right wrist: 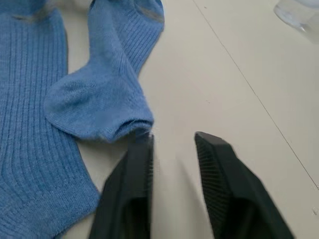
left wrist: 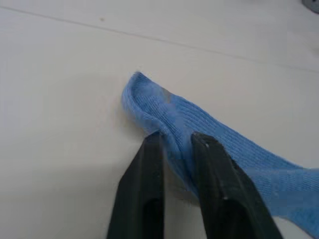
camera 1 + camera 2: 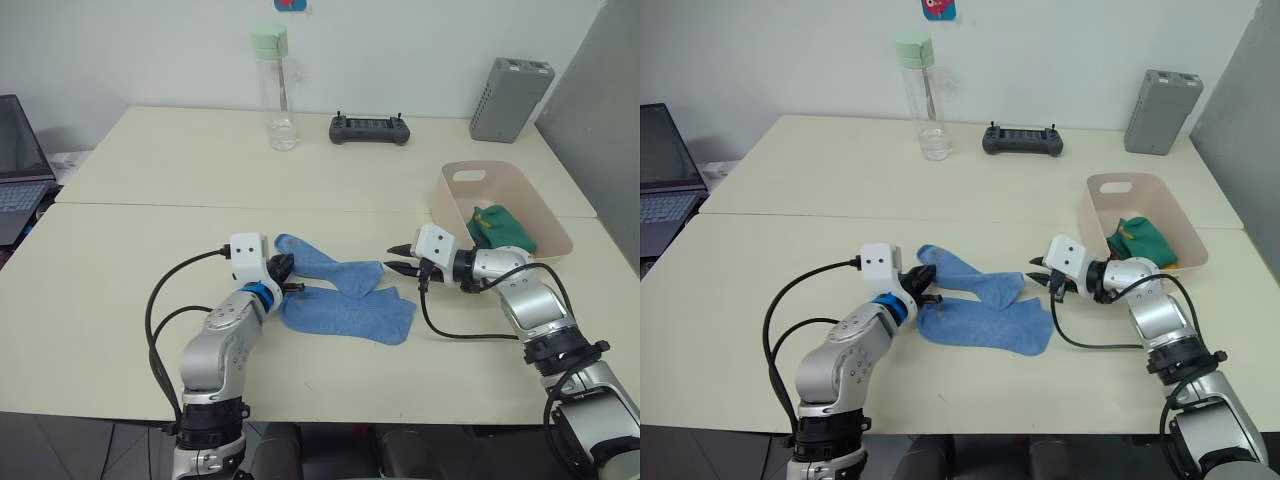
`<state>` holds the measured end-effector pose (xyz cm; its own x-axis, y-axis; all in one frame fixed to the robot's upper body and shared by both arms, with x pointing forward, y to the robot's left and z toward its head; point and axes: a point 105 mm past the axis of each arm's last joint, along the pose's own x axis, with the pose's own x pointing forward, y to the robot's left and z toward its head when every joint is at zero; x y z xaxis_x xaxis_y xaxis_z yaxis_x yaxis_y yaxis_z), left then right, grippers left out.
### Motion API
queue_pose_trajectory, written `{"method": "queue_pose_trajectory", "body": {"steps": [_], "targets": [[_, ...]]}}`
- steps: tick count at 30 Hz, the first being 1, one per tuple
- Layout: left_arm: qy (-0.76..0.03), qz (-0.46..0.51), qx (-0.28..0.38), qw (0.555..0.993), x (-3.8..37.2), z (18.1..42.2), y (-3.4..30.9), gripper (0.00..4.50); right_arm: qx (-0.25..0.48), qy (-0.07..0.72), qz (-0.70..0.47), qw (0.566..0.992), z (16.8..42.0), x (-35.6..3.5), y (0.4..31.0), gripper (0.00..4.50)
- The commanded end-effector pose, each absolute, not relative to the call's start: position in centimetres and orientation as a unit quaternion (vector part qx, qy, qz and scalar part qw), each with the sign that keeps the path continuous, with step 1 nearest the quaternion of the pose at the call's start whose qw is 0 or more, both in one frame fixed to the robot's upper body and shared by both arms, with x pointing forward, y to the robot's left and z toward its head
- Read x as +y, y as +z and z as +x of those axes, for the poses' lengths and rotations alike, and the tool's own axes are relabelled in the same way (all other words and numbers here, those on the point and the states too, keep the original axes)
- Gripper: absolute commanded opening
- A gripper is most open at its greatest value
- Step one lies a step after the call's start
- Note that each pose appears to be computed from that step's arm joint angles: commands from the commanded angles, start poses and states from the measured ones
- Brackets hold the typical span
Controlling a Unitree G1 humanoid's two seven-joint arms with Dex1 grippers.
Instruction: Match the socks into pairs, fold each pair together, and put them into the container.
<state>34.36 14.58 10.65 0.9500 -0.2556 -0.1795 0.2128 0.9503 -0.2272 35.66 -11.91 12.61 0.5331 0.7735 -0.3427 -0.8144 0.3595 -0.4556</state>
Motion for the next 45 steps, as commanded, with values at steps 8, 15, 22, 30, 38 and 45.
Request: {"method": "queue_pose_trajectory", "body": {"steps": [8,15,22,30,38,45], "targets": [[-0.237,-0.042,0.095,0.966,20.1,34.7,14.0,3.79,0.095,0.435,-0.059,0.893,33.2,-12.8,15.9,4.47],[-0.284,0.029,0.124,0.95,19.7,38.0,13.0,3.79,0.171,0.416,0.038,0.892,32.4,-9.9,14.3,4.47],[-0.297,0.062,0.155,0.94,19.1,39.9,11.2,3.79,0.196,0.396,0.045,0.896,32.9,-8.8,13.0,4.47],[-0.303,0.059,0.145,0.94,18.7,40.9,11.5,2.0,0.188,0.406,0.065,0.892,33.0,-7.9,13.4,2.15],[-0.301,0.021,0.133,0.944,19.1,40.6,12.5,0.07,0.178,0.411,0.086,0.89,33.1,-8.0,14.3,0.03],[-0.291,-0.02,0.127,0.948,19.5,39.5,13.2,0.07,0.157,0.391,0.093,0.902,34.0,-9.5,15.5,0.03]]}}
